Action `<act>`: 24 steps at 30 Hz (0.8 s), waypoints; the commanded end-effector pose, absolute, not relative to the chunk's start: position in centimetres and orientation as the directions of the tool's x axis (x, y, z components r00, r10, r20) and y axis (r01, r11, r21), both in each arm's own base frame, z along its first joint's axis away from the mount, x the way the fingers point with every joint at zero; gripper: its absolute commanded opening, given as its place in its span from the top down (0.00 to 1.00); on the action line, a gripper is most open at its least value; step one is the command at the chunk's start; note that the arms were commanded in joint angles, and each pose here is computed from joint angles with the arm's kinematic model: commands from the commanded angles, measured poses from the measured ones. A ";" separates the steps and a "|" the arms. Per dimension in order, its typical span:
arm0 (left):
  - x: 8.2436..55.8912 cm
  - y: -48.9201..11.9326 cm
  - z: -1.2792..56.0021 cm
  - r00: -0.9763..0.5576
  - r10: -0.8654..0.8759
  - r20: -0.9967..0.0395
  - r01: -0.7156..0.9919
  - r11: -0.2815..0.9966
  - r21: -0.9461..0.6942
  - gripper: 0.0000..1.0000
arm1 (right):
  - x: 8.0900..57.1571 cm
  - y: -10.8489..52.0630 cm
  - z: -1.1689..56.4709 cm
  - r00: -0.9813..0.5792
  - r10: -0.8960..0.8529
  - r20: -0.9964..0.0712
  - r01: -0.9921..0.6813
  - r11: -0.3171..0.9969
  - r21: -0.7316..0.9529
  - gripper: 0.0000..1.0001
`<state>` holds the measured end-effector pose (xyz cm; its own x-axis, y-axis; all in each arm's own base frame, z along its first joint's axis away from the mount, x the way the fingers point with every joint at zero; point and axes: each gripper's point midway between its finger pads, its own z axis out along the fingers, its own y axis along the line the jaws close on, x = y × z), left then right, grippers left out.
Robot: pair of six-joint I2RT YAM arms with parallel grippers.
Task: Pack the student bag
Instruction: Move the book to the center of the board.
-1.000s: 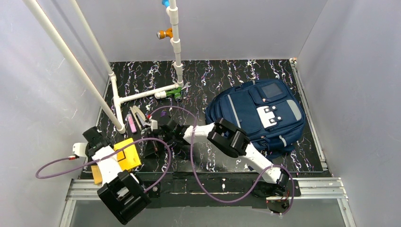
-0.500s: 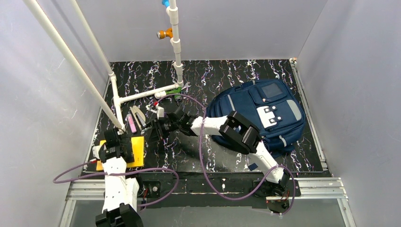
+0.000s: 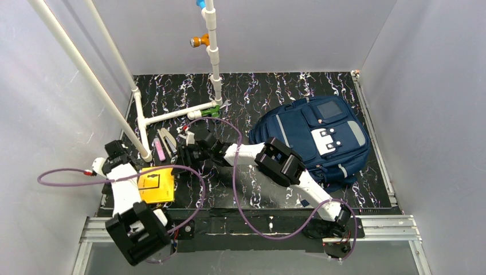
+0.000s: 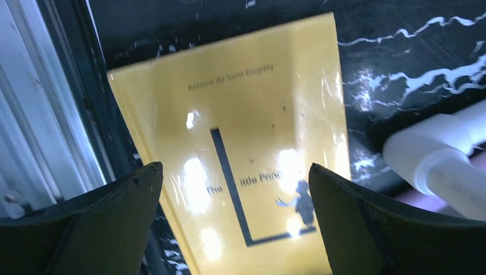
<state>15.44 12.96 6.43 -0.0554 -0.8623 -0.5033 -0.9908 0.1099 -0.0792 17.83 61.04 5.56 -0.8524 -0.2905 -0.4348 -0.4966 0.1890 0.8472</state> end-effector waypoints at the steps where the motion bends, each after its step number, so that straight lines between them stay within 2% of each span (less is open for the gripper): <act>1: 15.6 17.0 7.4 -0.379 -0.730 -0.569 -0.919 0.367 0.140 0.02 | 18.9 61.6 5.5 -0.849 -0.266 -0.457 -0.513 0.205 0.834 0.46; 3: 16.4 17.7 7.5 -0.421 -0.702 -0.574 -0.894 0.426 0.135 0.02 | 18.8 61.5 5.6 -0.844 -0.270 -0.463 -0.519 0.198 0.832 0.46; 9: 19.2 19.7 8.8 -0.456 -0.577 -0.677 -0.842 0.526 0.119 0.02 | 18.1 61.3 6.1 -0.835 -0.300 -0.462 -0.522 0.165 0.837 0.46; 16: 21.1 21.4 6.4 -0.534 -0.562 -0.631 -0.801 0.576 0.165 0.02 | 17.5 60.9 7.3 -0.818 -0.314 -0.482 -0.540 0.128 0.832 0.46; 19: 22.0 22.1 5.7 -0.549 -0.533 -0.643 -0.784 0.595 0.176 0.02 | 17.3 60.8 7.9 -0.814 -0.314 -0.489 -0.544 0.115 0.831 0.46; 24: 24.7 22.3 5.8 -0.483 -0.558 -0.675 -0.784 0.619 0.049 0.02 | 17.3 60.8 8.2 -0.812 -0.312 -0.493 -0.546 0.109 0.831 0.46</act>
